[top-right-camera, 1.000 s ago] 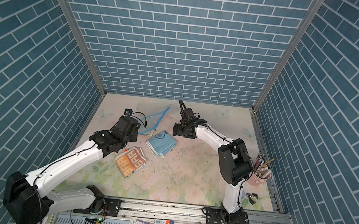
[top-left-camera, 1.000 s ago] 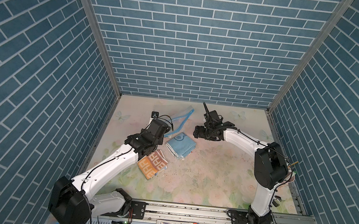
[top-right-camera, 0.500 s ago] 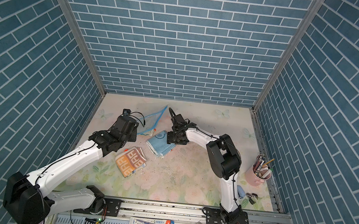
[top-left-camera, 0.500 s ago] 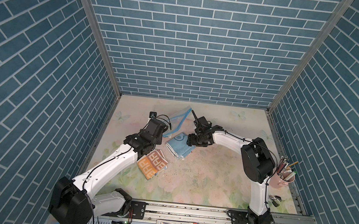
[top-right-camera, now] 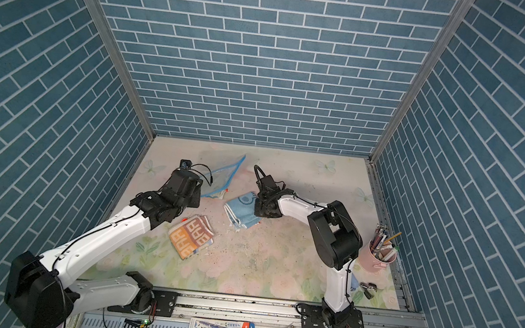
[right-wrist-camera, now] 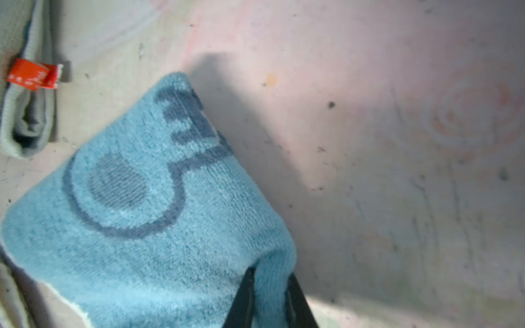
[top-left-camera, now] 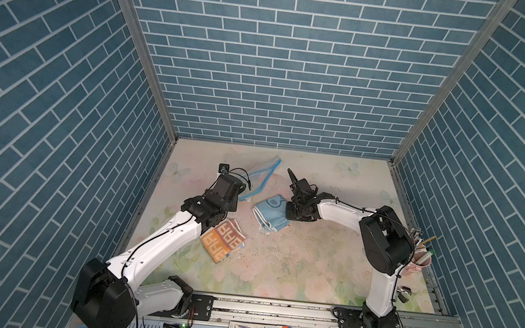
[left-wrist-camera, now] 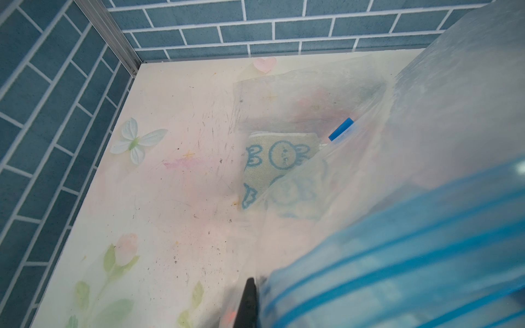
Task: Place the folded towel into the vacuum bag
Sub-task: Move the towel to the center of the board, then pick up the towel from the center of the board.
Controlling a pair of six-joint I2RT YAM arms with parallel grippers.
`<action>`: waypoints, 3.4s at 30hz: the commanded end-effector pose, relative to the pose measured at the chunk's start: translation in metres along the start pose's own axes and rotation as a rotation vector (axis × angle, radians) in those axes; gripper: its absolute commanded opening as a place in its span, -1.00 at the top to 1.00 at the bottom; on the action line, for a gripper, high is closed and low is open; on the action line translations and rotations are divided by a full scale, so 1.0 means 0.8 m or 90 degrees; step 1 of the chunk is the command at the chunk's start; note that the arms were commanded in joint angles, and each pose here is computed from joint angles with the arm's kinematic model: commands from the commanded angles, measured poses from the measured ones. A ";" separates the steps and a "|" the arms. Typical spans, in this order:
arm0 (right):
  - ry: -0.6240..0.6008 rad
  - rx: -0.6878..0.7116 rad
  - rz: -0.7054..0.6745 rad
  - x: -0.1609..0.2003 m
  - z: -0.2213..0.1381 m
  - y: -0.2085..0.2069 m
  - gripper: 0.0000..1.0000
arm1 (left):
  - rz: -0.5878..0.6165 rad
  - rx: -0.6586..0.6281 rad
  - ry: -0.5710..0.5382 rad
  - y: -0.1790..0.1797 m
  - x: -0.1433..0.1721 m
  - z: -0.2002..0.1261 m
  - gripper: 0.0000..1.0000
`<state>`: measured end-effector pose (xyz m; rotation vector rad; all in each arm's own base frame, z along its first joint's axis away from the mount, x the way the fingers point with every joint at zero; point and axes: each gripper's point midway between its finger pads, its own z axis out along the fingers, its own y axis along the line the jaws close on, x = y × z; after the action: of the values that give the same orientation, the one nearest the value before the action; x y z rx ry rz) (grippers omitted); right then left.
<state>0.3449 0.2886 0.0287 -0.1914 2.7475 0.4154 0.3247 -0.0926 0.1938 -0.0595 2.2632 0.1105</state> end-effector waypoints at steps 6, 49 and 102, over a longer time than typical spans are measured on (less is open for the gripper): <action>0.028 0.131 0.122 0.013 -0.027 -0.132 0.57 | 0.014 0.005 -0.021 -0.007 -0.007 -0.012 1.00; -0.058 0.115 0.775 0.026 -0.067 -0.089 -0.37 | 0.052 0.021 -0.028 -0.058 0.003 -0.003 1.00; -0.185 -0.132 0.317 -0.025 -0.230 -0.080 1.00 | 0.114 0.089 -0.049 -0.128 0.007 -0.019 1.00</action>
<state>0.3326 0.1757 0.1776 0.6081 2.3717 0.8014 0.3109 -0.1792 0.1793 0.2162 2.2221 0.1081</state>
